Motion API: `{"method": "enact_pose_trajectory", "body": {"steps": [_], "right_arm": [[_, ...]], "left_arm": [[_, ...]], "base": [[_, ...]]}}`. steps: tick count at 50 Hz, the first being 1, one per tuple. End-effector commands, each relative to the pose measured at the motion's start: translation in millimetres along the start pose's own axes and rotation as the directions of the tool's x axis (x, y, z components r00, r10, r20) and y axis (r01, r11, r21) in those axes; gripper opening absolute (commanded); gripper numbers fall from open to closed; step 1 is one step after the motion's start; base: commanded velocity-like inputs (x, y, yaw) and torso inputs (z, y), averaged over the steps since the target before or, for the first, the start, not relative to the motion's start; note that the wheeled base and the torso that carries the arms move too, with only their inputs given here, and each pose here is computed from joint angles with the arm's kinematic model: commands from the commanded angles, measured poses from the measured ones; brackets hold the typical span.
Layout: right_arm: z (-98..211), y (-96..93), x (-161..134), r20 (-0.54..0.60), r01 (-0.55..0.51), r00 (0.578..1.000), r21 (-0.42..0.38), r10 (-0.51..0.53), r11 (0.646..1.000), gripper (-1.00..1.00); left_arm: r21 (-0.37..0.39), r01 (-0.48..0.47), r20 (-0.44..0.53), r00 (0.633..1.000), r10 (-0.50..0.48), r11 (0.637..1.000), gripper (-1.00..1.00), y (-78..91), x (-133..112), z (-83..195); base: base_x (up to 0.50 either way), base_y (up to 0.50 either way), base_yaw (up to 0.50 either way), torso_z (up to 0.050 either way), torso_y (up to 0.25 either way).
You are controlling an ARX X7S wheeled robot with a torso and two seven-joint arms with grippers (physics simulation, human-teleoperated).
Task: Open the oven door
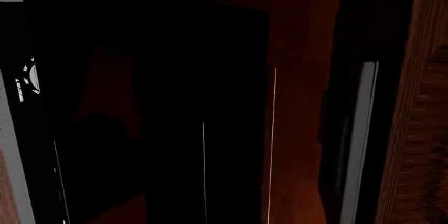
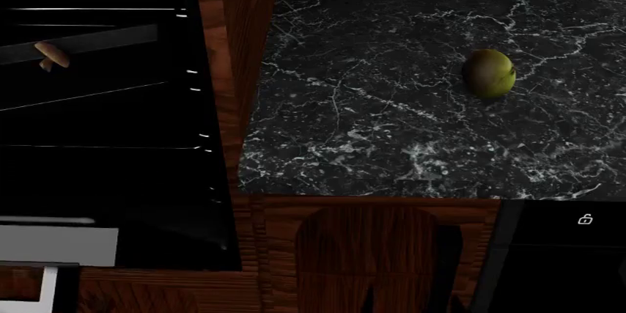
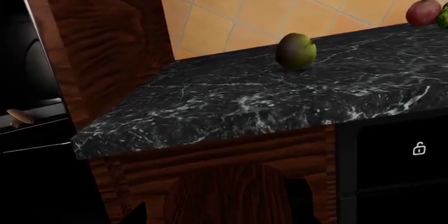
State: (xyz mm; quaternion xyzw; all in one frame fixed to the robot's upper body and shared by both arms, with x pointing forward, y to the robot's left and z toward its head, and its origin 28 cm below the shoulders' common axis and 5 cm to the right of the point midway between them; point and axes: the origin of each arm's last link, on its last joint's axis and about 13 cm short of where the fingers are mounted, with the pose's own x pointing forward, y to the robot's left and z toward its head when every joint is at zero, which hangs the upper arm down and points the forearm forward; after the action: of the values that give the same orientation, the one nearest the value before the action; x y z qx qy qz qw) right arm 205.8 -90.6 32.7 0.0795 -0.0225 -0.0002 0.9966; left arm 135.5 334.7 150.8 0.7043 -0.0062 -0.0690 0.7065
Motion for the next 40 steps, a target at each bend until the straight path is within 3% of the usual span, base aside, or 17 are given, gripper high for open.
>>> {"method": "enact_pose_trajectory", "body": {"steps": [1,23,40], "right_arm": [[1,0.9,0,0.004,-0.003,1.0,0.002,0.003,1.0,1.0],[2,2.2,1,0.006,-0.008,1.0,0.004,0.008,1.0,1.0],[3,6.2,3,0.007,-0.019,1.0,0.003,0.019,1.0,1.0]], "left_arm": [[-0.171,0.416,0.188,0.903,-0.385,0.893,-1.0,-50.3,-48,34],[-0.231,0.487,0.184,0.872,-0.453,0.843,-1.0,-93.0,-90,39],[-0.265,0.513,0.165,0.858,-0.486,0.816,-1.0,-102.3,-122,41]], "base": [[0.01,-0.01,-0.01,0.0,0.0],[0.0,-0.01,-0.01,0.0,0.0],[0.01,-0.01,-0.01,0.0,0.0]]}}
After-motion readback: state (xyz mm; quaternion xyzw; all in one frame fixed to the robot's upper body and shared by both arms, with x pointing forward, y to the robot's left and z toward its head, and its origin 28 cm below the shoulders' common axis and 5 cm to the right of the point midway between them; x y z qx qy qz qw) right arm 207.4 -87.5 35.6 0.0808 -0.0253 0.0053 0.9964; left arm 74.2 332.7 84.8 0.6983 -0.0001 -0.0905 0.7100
